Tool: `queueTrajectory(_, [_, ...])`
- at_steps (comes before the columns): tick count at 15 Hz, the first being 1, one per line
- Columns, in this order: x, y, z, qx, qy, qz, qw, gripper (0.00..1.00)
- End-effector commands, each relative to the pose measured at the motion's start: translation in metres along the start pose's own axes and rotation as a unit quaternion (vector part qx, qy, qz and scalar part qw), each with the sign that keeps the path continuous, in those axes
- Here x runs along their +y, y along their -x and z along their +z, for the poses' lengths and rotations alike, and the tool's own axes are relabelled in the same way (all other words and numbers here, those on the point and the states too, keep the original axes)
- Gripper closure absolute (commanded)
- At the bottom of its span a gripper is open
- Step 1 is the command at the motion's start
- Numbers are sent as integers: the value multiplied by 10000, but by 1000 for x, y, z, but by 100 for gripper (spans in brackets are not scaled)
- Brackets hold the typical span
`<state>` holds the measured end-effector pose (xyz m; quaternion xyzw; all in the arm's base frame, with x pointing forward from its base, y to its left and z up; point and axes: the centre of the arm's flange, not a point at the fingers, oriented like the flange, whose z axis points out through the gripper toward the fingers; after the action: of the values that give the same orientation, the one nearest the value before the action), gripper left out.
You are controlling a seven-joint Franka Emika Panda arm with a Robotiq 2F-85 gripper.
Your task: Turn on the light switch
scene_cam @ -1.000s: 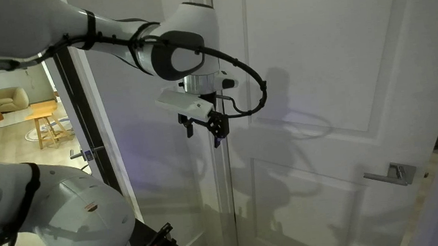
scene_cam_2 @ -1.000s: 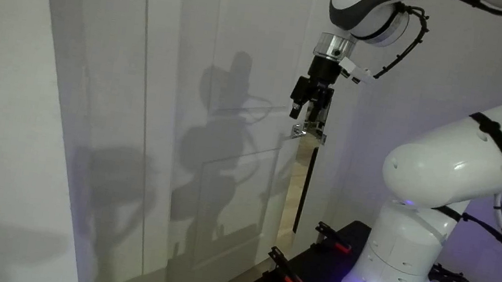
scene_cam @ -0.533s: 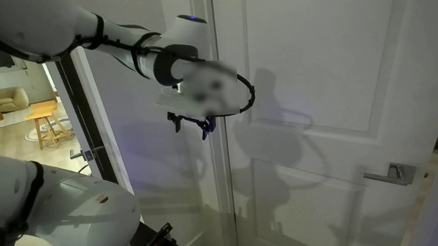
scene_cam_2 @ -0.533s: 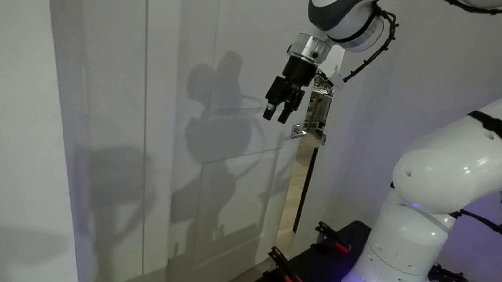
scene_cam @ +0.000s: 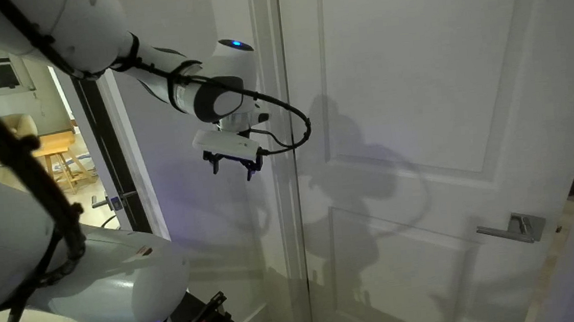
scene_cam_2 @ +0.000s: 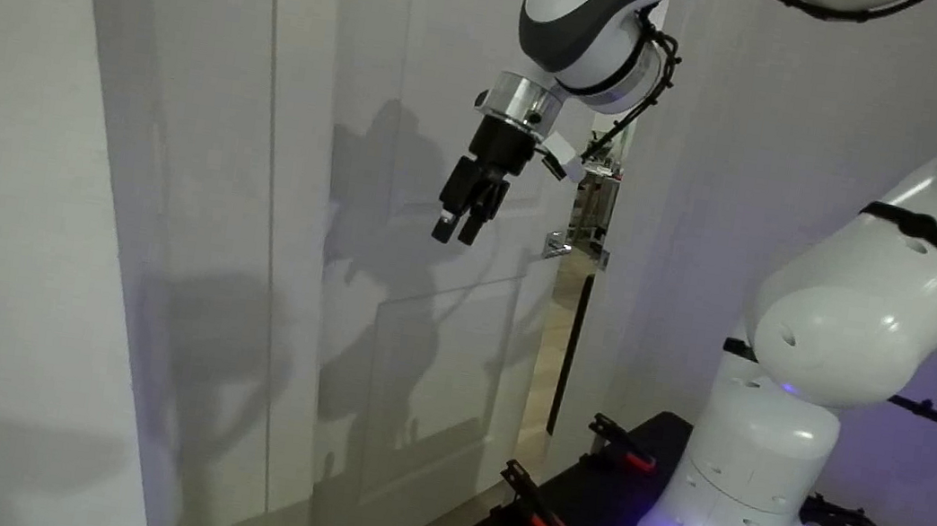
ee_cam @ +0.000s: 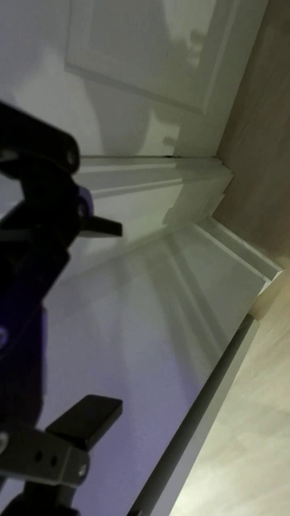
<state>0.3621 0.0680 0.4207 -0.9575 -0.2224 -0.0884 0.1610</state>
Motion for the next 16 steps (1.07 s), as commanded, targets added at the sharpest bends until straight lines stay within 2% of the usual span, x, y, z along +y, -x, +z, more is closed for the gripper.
queueTrajectory(1, [-27,-25,28,91,79,-398,9991,0])
queueTrajectory(6, [-63,-47,60,494,616,-822,9935,0])
queueTrajectory(9, [-77,-59,72,734,744,-970,9898,0])
queueTrajectory(16, [-104,-103,80,1363,1145,-897,9799,0])
